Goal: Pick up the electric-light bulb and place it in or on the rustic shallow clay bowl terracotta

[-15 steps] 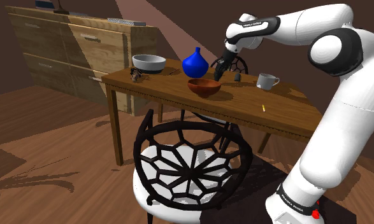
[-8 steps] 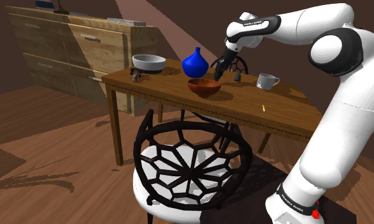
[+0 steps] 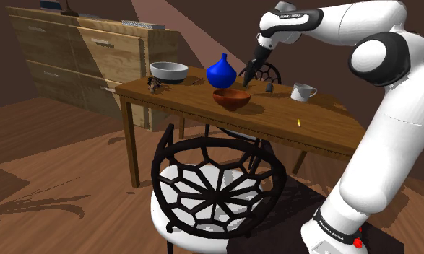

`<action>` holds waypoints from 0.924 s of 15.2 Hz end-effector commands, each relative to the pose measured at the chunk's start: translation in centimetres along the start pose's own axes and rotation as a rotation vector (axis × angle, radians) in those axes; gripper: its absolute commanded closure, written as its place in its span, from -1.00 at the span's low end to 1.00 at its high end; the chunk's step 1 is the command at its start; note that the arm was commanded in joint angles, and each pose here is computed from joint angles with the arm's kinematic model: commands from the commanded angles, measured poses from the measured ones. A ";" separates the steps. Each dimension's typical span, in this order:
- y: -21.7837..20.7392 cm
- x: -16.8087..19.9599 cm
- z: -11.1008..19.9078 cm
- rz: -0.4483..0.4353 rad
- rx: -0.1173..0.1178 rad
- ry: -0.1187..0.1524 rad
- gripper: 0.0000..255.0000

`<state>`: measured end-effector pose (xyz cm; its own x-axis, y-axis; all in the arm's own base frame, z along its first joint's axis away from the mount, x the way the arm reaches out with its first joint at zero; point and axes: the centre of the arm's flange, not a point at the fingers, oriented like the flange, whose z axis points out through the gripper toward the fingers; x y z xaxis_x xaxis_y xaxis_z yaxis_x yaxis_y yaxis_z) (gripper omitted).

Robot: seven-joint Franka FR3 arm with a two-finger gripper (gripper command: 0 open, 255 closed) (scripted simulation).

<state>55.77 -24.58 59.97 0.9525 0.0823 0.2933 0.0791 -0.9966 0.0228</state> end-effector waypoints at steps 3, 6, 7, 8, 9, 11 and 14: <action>0.1 0.6 -1.9 0.000 0.000 0.000 1.00; 0.2 1.0 -3.4 0.000 0.000 0.000 1.00; 0.2 1.2 -4.0 0.000 0.000 0.000 1.00; 0.2 1.4 -4.5 0.000 0.000 0.000 1.00; 0.2 1.5 -5.0 0.000 0.000 0.000 1.00; 0.2 1.8 -6.0 0.000 0.000 0.000 1.00; 0.3 2.3 -7.5 0.000 0.000 0.000 1.00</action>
<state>55.83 -24.58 67.32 0.9525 0.0824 0.2932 0.0791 -0.9966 0.0230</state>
